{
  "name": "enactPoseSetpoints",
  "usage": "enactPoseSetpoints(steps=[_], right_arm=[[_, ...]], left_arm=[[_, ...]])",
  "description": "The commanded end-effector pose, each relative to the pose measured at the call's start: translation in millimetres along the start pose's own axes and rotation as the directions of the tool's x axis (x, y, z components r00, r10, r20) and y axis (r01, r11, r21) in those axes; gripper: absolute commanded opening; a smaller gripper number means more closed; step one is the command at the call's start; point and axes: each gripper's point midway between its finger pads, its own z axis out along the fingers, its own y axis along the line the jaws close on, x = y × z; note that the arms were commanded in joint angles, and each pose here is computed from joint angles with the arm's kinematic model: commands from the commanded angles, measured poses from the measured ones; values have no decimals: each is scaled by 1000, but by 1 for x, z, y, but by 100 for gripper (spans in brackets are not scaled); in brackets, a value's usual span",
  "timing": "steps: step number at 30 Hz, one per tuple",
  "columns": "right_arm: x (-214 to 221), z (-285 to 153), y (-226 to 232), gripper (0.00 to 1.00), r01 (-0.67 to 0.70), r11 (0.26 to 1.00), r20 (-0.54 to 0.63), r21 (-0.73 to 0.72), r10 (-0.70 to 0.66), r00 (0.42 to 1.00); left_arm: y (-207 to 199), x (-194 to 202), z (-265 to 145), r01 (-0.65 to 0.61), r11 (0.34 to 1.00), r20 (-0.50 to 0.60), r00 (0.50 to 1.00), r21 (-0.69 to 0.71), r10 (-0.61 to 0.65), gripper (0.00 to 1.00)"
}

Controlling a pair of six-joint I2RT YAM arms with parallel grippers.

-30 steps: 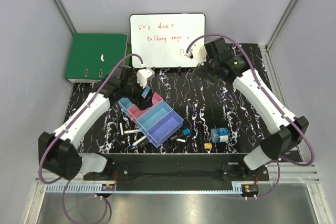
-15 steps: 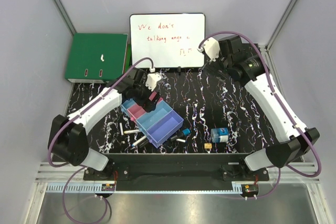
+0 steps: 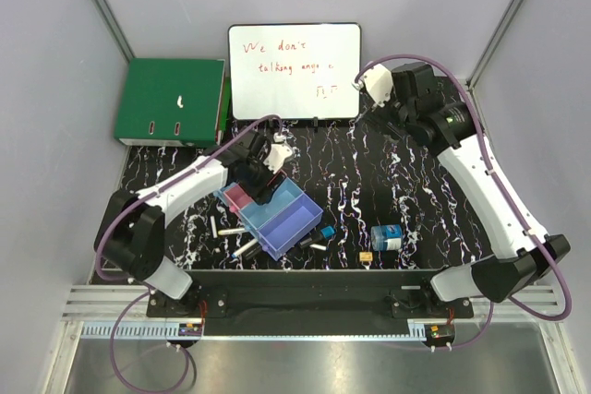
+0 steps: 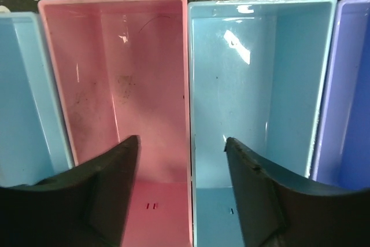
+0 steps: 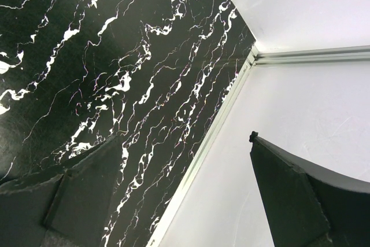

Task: Sort the stationery into containers
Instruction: Move the storage box to the center of the board.

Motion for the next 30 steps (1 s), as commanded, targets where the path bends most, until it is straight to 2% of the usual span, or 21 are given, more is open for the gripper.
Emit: enactPoseSetpoints(steps=[1,3,6,8,9,12,13,18,24,30], right_arm=[[-6,-14,-10,100,-54,998,55,35,52,997],[-7,-15,-12,100,-59,998,60,37,57,997],[-8,-18,-13,100,-66,997,68,38,63,996],[-8,-20,-14,100,-74,996,73,41,71,995],[-8,-20,-14,100,-77,996,73,41,74,995],[-6,-22,-12,100,-77,996,72,40,74,995],[-5,-23,-13,100,-78,996,74,42,75,994],[-2,-25,-12,100,-80,996,70,42,77,995],[6,-27,-5,100,-82,996,58,29,80,995],[12,-29,-3,100,-83,996,47,33,82,996]], left_arm=[[4,-4,9,-23,999,5,1000,-30,23,58],[4,-3,11,-27,999,-4,1000,-34,27,53],[3,-2,16,-31,999,-18,999,-31,31,37],[3,-2,18,-30,999,-23,999,-32,29,29],[4,-2,19,-30,999,-26,999,-35,29,22],[3,-4,19,-27,999,-24,999,-38,26,8],[3,-4,19,-28,999,-27,999,-41,27,0],[2,-15,12,1,999,-7,1000,-36,-1,0],[0,-50,-20,33,999,76,997,-43,-29,0],[-4,-67,-46,69,997,116,991,-31,-65,0]])
